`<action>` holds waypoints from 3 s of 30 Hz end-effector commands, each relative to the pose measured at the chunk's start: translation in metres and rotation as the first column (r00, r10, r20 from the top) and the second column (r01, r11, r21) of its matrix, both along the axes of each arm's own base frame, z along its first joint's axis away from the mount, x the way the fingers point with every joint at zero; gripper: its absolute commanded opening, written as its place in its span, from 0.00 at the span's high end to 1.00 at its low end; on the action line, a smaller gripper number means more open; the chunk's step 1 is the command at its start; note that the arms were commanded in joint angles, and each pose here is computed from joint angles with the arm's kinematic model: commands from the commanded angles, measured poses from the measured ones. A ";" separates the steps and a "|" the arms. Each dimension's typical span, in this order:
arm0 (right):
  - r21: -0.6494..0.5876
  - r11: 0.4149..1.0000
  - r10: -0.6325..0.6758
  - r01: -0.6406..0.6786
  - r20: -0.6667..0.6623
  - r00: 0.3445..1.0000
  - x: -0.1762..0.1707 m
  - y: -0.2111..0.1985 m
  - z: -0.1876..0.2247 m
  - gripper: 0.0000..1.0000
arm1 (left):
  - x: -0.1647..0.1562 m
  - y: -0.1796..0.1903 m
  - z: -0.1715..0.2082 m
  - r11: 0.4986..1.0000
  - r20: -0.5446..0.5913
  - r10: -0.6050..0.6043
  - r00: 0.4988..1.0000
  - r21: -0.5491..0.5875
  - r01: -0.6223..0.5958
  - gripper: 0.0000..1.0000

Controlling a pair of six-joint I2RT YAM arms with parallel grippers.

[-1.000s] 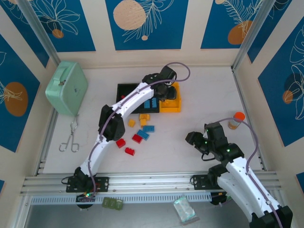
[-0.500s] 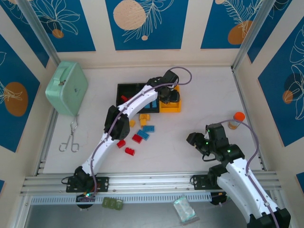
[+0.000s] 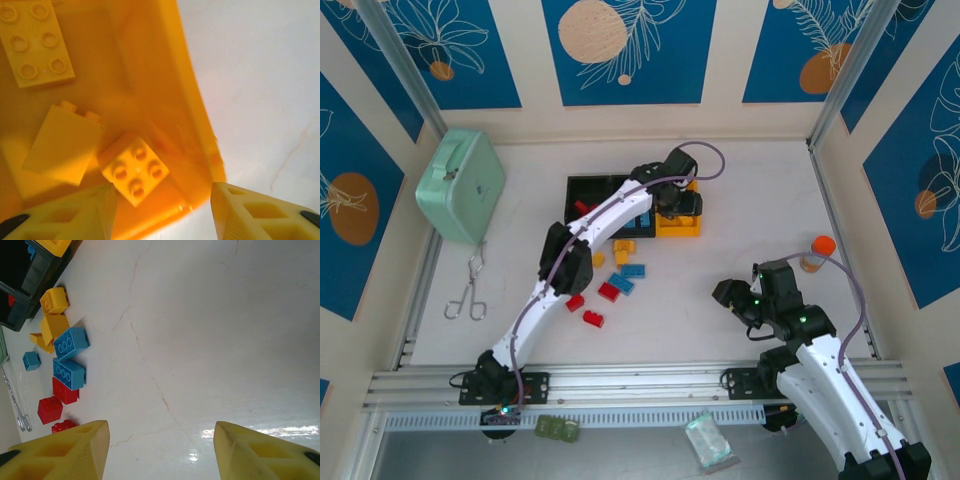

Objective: Sort the legos into containers by color
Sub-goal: Place the lego in the container, then pick up the lego from the center of the table, then place the lego in the container.

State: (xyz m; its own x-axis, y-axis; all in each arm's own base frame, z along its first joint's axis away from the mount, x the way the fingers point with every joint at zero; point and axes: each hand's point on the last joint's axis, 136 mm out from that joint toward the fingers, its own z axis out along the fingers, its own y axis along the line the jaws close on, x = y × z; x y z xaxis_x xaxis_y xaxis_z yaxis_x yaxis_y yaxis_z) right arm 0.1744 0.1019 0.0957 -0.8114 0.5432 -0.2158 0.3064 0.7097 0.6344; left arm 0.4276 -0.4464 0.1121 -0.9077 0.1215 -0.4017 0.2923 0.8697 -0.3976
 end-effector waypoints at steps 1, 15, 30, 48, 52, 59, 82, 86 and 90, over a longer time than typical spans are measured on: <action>0.018 0.998 0.053 -0.053 0.027 0.998 -0.001 0.008 0.008 0.42 | -0.026 0.001 0.076 0.996 0.102 -0.063 0.993 -0.050 0.068 0.48; -0.062 0.963 0.265 -0.261 0.078 0.961 0.019 0.062 0.023 0.37 | -0.125 0.119 0.048 0.996 0.067 -0.068 0.995 0.071 0.063 0.43; -0.101 0.942 0.324 -0.319 0.035 0.946 0.020 0.082 0.010 0.37 | -0.113 0.182 -0.038 0.939 0.033 0.173 0.984 0.296 -0.175 0.40; -0.111 0.949 0.300 -0.295 0.030 0.954 0.018 0.074 0.003 0.37 | -0.097 0.177 -0.068 0.923 0.005 0.200 0.980 0.334 -0.190 0.69; -0.105 0.951 0.295 -0.291 0.029 0.955 0.018 0.074 0.001 0.37 | -0.102 0.179 -0.059 0.928 0.002 0.188 0.982 0.326 -0.179 0.71; -0.103 0.952 0.294 -0.290 0.034 0.955 0.019 0.074 0.001 0.37 | -0.112 0.173 -0.028 0.955 -0.003 0.146 0.989 0.260 -0.141 0.72; -0.069 0.985 0.160 -0.155 0.075 0.984 0.021 0.033 0.012 0.37 | -0.044 0.054 0.043 0.998 0.030 -0.009 1.000 0.066 0.007 0.72; -0.049 0.990 0.136 -0.133 0.059 0.989 0.015 0.028 0.003 0.37 | -0.022 0.037 0.038 0.998 0.051 -0.003 0.999 0.066 -0.001 0.72; -0.041 0.992 0.125 -0.123 0.049 0.991 0.013 0.026 0.000 0.37 | -0.001 0.023 0.033 0.998 0.082 0.005 0.997 0.067 -0.010 0.72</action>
